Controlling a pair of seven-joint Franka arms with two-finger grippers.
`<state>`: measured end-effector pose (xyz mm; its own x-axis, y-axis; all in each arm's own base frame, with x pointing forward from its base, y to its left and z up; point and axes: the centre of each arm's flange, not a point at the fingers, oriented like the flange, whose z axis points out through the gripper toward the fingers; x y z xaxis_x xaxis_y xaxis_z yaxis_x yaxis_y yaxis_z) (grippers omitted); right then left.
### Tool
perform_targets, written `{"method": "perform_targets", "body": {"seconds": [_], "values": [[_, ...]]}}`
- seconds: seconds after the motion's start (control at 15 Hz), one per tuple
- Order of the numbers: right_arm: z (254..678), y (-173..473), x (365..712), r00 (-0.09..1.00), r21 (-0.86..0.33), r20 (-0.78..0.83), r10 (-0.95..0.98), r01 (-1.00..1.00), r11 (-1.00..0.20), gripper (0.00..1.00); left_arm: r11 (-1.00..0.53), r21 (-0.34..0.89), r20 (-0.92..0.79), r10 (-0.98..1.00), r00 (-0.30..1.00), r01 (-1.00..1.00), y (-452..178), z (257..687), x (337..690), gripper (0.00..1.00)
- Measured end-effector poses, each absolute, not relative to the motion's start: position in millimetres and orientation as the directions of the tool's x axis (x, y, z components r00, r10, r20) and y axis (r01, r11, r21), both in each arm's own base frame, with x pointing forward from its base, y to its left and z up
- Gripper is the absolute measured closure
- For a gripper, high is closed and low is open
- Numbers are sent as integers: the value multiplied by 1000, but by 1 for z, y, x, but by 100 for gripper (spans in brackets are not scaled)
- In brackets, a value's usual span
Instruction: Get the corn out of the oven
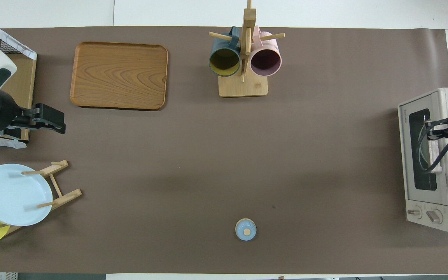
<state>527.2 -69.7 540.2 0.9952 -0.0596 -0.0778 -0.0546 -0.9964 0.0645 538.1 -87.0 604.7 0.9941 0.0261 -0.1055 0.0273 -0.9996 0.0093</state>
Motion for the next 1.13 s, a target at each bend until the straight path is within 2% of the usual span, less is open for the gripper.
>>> {"method": "perform_targets", "body": {"seconds": [0.66,1.13], "values": [[497,-106,524,988,66,-62,-140,-136,-989,99,-1000,12,-90,19,996,20,-91,606,539,0],[473,-114,523,992,63,-62,-109,-105,-992,99,-1000,13,-84,3,996,4,-100,606,539,0]]}}
